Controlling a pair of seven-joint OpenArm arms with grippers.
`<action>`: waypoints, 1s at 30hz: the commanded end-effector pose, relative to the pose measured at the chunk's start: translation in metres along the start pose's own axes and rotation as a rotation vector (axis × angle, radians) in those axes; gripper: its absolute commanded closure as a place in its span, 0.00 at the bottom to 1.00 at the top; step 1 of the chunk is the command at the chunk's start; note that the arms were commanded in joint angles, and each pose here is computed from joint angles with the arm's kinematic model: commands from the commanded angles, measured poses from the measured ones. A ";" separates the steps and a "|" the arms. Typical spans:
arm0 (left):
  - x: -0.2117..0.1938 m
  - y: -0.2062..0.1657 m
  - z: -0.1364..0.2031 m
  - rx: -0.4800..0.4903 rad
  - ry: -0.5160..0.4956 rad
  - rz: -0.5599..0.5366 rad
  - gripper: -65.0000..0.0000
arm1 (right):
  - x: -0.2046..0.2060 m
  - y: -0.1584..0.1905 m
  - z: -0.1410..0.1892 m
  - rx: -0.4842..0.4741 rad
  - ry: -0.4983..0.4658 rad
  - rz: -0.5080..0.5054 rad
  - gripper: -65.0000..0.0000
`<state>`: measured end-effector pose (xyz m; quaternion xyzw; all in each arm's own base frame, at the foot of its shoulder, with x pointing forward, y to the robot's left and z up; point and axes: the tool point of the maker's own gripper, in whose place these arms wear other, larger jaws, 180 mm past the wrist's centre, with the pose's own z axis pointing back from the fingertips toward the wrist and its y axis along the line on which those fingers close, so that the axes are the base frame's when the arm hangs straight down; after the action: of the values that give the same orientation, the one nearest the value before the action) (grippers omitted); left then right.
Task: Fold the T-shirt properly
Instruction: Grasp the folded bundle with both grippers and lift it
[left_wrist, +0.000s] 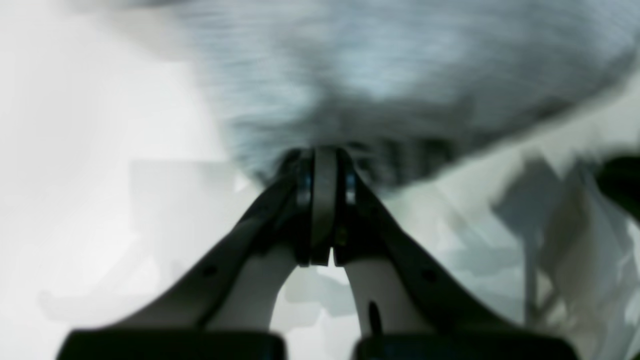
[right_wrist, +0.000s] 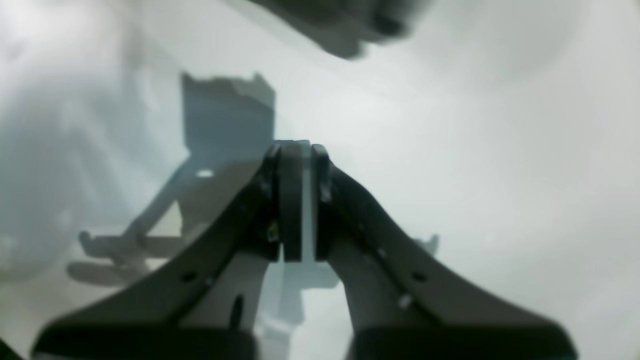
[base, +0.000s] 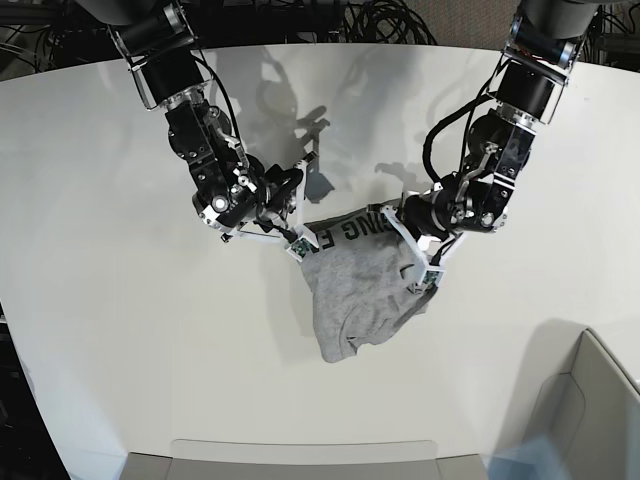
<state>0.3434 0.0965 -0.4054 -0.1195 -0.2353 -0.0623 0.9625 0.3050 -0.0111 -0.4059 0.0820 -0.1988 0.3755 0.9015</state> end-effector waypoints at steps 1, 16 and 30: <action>0.030 -0.002 0.010 -0.008 -0.078 -0.014 1.00 | 0.017 -0.005 0.011 -0.018 -0.056 0.015 0.96; 0.122 -0.004 0.094 -0.049 -0.429 0.025 1.00 | 0.047 -0.038 0.091 -0.181 -0.339 0.020 1.00; 0.079 -0.024 0.000 -0.047 -0.328 0.013 1.00 | 0.081 -0.100 0.013 -0.130 -0.371 -0.126 1.00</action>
<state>0.3968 0.0715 -0.3814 -0.1476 -0.3647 -0.0360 0.9186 0.4086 -0.0299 -0.3779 0.1071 -0.3523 0.2862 0.8846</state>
